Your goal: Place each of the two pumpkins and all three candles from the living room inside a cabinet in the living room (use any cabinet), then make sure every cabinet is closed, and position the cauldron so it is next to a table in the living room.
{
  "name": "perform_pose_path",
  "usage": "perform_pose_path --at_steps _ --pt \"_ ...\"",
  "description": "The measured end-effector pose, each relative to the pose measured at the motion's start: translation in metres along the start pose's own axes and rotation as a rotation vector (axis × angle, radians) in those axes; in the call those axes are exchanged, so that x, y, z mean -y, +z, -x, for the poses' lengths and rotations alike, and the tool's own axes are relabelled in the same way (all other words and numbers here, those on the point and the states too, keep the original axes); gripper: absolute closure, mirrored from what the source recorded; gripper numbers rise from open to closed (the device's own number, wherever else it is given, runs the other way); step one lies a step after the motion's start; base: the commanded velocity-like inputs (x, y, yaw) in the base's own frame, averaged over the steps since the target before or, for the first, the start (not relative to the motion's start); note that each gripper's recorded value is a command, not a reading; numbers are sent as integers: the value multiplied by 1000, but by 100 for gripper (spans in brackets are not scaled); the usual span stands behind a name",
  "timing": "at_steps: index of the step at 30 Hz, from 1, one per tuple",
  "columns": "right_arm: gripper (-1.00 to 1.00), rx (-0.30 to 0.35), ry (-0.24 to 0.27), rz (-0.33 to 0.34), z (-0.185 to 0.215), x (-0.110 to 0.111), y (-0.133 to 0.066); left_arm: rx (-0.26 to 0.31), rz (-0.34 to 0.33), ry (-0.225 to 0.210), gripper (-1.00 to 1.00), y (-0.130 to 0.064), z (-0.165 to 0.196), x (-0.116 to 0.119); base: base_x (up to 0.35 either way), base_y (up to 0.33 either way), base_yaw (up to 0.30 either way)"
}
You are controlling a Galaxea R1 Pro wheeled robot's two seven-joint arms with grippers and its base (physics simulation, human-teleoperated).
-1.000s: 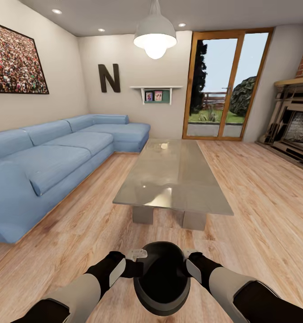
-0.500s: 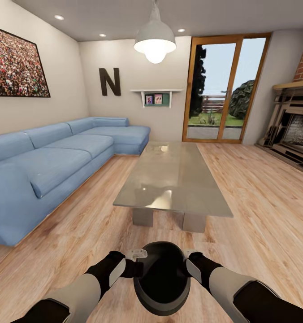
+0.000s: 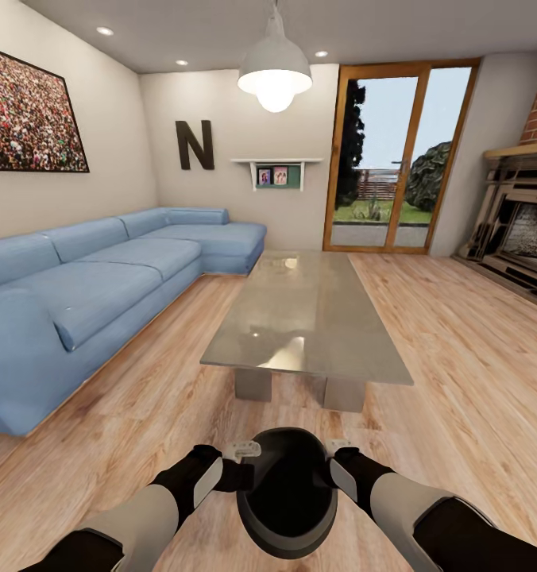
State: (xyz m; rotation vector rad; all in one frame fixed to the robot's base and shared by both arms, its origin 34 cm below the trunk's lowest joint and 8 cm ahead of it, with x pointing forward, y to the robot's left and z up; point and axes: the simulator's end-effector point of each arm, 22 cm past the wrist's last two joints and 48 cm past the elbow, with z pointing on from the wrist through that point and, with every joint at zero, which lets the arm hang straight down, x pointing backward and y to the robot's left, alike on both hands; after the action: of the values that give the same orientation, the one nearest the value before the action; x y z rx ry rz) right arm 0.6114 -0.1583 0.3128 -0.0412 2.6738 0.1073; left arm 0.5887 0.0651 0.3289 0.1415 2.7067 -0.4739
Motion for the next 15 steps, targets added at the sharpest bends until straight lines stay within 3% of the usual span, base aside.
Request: perform_pose_path --at_steps 6,11,15 --pt "100 3 0 1 1 0 -1 2 1 4 100 -1 1 0 18 0 -96" --pt "100 7 -2 1 3 0 -2 4 1 6 100 -2 2 1 238 49 -89" --pt "100 6 -3 0 3 0 -2 4 1 5 100 -2 1 1 54 11 -6"
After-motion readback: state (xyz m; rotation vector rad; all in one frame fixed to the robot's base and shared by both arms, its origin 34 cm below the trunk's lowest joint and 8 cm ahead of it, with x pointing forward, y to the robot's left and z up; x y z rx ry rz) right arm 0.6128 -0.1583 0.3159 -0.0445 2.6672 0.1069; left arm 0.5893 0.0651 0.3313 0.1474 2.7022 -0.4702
